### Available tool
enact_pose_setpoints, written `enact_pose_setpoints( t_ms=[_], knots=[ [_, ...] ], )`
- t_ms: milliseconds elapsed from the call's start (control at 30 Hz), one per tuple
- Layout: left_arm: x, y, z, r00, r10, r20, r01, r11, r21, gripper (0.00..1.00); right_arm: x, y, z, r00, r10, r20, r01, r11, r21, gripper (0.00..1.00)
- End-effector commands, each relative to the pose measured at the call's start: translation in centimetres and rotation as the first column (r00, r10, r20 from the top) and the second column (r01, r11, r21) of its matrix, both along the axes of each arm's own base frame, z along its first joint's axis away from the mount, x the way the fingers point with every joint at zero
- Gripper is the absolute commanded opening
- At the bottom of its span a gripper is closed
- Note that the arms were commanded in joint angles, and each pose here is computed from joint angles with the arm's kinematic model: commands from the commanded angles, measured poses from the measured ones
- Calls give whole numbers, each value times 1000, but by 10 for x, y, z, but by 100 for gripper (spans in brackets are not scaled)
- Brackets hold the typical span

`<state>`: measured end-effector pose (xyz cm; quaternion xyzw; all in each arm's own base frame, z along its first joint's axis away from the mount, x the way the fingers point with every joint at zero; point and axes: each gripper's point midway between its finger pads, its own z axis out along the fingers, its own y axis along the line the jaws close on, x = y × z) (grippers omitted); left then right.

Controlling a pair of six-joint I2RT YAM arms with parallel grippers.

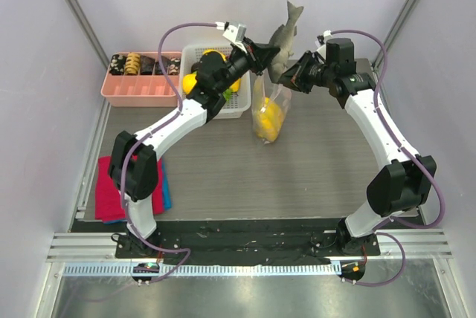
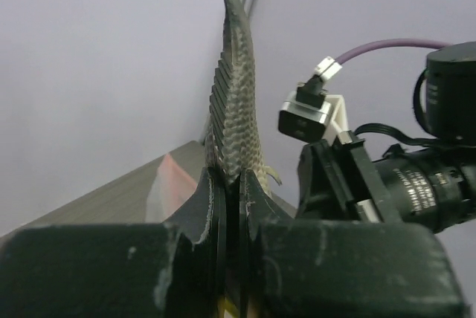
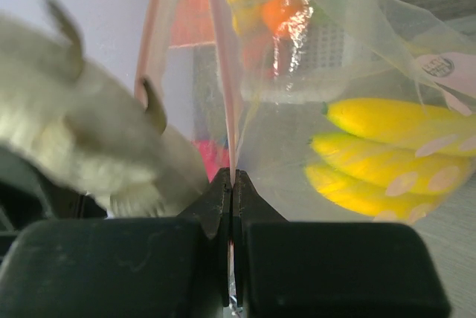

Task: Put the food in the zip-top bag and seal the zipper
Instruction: Place the fake fish in the zipper food storage bag.

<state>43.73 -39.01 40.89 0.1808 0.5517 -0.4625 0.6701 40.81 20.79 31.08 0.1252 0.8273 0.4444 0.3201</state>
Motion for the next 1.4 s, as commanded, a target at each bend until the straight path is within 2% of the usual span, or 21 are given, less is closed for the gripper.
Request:
enact_pose_setpoints(
  t_ms=[0, 167, 267, 367, 533, 567, 600, 667, 767, 867, 1100, 1200, 1267, 1367],
  knots=[
    [19, 14, 9, 979, 147, 138, -150, 989, 13, 0, -8, 0, 29, 998, 17, 61, -20, 999, 50, 1],
    [39, 23, -3, 931, 287, 226, -312, 946, 86, 0, -10, -1, 26, 999, 32, 23, -34, 996, 87, 1],
    [40, 20, -4, 918, 297, 263, -330, 939, 93, 1, -6, -5, 29, 1000, 20, 17, -21, 994, 103, 1],
    [27, 14, -1, 927, 234, 294, -267, 961, 76, 4, 2, -10, 28, 1000, 0, 6, -1, 993, 119, 1],
    [15, -2, -7, 936, 178, 305, -214, 973, 89, 15, 12, -16, 35, 1000, -17, -2, 17, 986, 165, 1],
    [14, -4, -9, 938, 172, 301, -208, 974, 91, 18, 14, -19, 36, 1000, -21, -2, 21, 985, 172, 1],
    [14, -5, -13, 941, 168, 294, -203, 975, 89, 26, 13, -18, 38, 1000, -12, -1, 12, 983, 184, 1],
    [13, -5, -16, 945, 166, 284, -197, 976, 87, 28, 14, -19, 39, 1000, -10, 4, 9, 982, 189, 1],
    [4, 0, -15, 941, 156, 300, -189, 978, 84, 42, 13, -22, 39, 1000, -12, 6, 11, 981, 195, 1],
    [-2, 4, -18, 944, 140, 300, -176, 980, 97, 51, 12, -23, 37, 1000, -10, 2, 10, 979, 204, 1],
    [-2, 23, -5, 962, 142, 232, -162, 984, 70, 56, 11, -22, 35, 1000, 7, 12, -9, 977, 212, 1],
    [-3, 33, 1, 964, 149, 221, -173, 980, 94, 59, 10, -23, 34, 1000, 6, 10, -8, 977, 212, 1],
    [-3, 39, -3, 971, 137, 199, -163, 979, 124, 64, 11, -25, 33, 1000, 2, 9, -4, 977, 213, 1],
    [-3, 54, -4, 977, 144, 155, -168, 974, 152, 66, 11, -26, 33, 1000, 5, 19, -9, 977, 212, 1]
  ],
)
